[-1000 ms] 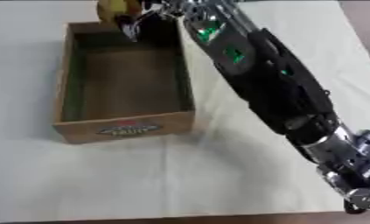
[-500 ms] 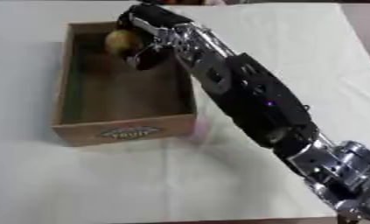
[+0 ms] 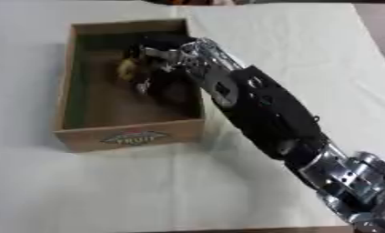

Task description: Pick up objects on the table and place them in the box.

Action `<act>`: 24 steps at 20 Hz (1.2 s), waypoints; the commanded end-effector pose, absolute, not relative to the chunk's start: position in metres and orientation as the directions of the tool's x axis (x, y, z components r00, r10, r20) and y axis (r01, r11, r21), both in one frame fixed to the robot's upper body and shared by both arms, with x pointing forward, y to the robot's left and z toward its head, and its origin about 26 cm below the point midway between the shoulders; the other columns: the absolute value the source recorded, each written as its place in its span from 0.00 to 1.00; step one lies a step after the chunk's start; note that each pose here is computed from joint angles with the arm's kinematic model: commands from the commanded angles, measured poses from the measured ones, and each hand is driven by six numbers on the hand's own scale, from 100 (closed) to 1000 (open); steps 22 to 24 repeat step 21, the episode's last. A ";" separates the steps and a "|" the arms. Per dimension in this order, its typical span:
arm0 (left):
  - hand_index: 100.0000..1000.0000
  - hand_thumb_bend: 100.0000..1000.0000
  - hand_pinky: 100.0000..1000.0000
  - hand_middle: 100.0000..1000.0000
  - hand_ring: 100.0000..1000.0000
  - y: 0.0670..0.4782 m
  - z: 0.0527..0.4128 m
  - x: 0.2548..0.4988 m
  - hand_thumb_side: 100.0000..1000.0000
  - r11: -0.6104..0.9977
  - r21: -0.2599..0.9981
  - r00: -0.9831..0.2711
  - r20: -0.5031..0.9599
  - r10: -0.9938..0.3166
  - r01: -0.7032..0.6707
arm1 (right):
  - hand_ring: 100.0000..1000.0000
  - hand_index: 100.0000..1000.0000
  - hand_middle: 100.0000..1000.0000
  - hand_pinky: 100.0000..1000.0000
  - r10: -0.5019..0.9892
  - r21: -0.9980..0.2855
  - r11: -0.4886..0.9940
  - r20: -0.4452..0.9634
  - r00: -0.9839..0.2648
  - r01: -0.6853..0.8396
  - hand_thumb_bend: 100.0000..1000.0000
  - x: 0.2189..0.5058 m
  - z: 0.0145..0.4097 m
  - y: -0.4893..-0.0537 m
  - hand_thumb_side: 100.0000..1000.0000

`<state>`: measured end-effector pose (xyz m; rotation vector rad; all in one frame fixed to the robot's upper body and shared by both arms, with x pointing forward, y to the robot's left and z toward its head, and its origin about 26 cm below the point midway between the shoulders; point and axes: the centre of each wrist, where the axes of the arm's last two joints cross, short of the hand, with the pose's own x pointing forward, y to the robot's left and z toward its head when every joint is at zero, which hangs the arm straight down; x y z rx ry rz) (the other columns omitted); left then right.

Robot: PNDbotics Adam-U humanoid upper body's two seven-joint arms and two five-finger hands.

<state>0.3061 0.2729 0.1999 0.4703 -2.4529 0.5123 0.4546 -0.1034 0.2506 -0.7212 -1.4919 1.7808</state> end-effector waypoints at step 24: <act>0.65 0.00 0.33 0.44 0.33 0.278 0.207 0.303 0.84 0.854 -0.250 -0.777 0.580 -0.246 -0.457 | 0.71 0.95 0.82 0.69 0.694 -0.881 0.401 0.113 -0.711 0.252 0.50 0.338 0.397 -0.195 0.62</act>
